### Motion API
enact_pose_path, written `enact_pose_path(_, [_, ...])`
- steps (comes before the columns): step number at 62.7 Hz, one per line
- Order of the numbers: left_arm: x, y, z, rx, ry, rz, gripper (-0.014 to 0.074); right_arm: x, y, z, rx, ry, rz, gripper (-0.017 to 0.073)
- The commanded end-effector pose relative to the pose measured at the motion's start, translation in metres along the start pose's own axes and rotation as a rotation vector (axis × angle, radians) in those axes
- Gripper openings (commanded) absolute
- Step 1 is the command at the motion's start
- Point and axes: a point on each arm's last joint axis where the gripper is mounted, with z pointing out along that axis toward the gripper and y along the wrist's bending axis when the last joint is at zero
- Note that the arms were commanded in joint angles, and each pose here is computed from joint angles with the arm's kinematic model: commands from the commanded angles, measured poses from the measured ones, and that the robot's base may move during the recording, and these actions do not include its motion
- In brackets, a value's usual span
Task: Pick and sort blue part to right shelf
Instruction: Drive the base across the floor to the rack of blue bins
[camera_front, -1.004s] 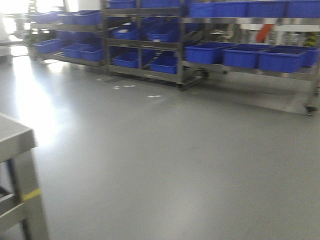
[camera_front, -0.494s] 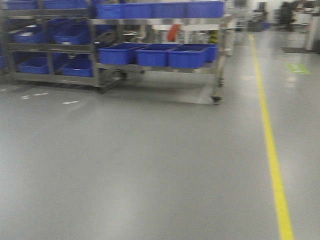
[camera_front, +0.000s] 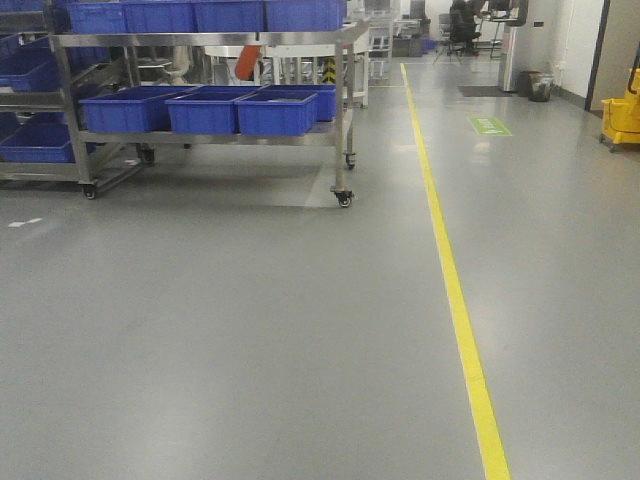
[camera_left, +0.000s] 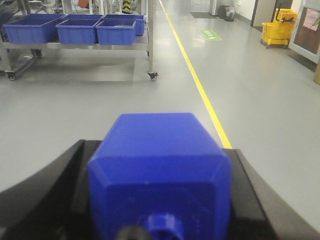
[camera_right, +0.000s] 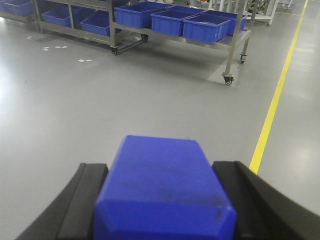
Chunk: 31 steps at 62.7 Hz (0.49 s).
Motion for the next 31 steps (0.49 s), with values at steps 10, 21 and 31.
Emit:
enact_pose_path(10, [-0.0155, -0.0025, -0.0012, 0.026, -0.095, 0.005, 0.0333, -0.0168, 0.0003, -0.0024, -0.004, -0.109, -0.021, 0.0341])
enact_pose_path(21, [-0.0155, -0.0025, -0.0012, 0.026, -0.095, 0.005, 0.0333, -0.0168, 0.0003, -0.0024, -0.004, -0.109, -0.021, 0.0341])
enact_pose_path(31, [-0.0155, -0.0025, -0.0012, 0.026, -0.095, 0.005, 0.0333, -0.0168, 0.0003, -0.0024, -0.004, -0.109, -0.021, 0.0341])
